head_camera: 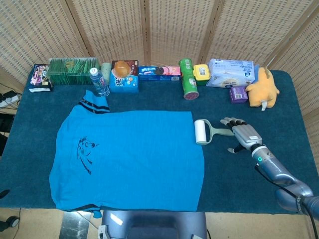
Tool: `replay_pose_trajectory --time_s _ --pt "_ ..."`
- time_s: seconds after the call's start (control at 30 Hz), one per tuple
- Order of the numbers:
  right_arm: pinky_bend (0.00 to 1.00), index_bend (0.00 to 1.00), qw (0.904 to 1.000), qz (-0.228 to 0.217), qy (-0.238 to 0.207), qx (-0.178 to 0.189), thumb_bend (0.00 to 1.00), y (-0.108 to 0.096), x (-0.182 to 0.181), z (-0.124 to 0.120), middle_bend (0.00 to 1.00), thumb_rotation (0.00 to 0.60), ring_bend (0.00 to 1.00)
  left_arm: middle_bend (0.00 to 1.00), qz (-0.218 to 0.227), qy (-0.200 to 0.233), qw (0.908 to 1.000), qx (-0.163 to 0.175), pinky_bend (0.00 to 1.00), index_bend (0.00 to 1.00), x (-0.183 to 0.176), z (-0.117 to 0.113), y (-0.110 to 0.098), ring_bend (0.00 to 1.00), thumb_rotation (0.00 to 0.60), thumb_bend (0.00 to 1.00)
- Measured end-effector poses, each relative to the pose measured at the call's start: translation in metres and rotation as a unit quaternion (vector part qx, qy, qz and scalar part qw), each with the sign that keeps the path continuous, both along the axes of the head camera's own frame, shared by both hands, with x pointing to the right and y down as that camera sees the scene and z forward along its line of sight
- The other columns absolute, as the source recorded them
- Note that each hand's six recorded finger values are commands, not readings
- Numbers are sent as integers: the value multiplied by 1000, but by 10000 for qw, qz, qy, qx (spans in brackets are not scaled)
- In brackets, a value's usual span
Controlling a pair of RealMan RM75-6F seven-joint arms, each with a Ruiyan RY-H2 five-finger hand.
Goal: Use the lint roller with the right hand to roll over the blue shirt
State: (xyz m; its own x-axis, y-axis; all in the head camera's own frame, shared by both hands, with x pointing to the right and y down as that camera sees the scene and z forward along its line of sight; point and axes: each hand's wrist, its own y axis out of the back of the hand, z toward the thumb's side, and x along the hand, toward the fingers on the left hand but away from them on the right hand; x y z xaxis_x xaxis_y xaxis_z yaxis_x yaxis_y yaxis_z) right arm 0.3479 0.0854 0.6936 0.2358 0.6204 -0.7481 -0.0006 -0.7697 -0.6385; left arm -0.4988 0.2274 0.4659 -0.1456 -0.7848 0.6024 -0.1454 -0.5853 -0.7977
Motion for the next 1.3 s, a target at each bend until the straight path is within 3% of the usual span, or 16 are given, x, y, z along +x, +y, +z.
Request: replay_pose_trajectory --time_s 0.87,1.03,1.3 --pt "155 166 9995 -238 116 -169 412 3 -13 35 158 600 109 0 -24 43 10000 -76 40 0 3 5 -4 0 600 122" --pt "261 166 9995 -267 104 -154 419 5 -15 37 170 600 133 0 -25 42 10000 -84 40 0 3 6 -5 0 600 122" --pt "514 188 9993 -342 156 -86 497 4 -18 39 234 600 219 0 -43 40 10000 -74 40 0 3 6 -5 0 600 123"
